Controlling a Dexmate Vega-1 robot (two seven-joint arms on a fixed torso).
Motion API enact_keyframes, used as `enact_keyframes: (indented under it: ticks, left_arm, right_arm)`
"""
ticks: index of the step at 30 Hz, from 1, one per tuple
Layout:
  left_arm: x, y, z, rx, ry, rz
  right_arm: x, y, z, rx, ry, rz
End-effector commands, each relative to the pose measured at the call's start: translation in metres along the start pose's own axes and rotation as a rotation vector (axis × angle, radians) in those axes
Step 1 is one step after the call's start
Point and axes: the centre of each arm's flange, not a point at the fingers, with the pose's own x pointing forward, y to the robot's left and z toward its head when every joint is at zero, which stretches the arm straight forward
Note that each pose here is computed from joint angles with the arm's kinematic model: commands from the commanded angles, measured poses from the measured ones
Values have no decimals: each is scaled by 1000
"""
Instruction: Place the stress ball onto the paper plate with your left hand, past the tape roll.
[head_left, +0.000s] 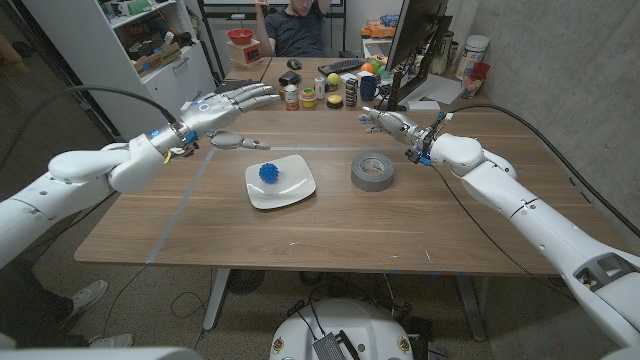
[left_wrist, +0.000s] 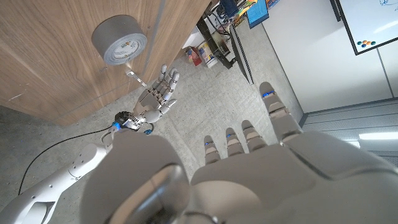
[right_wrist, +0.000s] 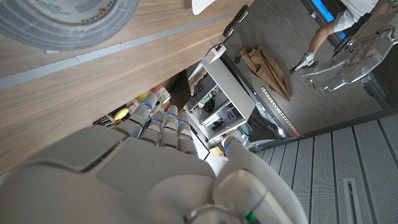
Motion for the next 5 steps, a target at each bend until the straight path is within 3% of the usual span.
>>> enact_keyframes:
  ticks: [1, 5]
  left_arm:
    - [-3, 10, 4, 2, -6, 30]
    - [-4, 9, 5, 2, -5, 31]
  right_arm:
    - [-1, 2, 0, -1, -1, -1]
    - [-2, 3, 0, 0, -1, 1]
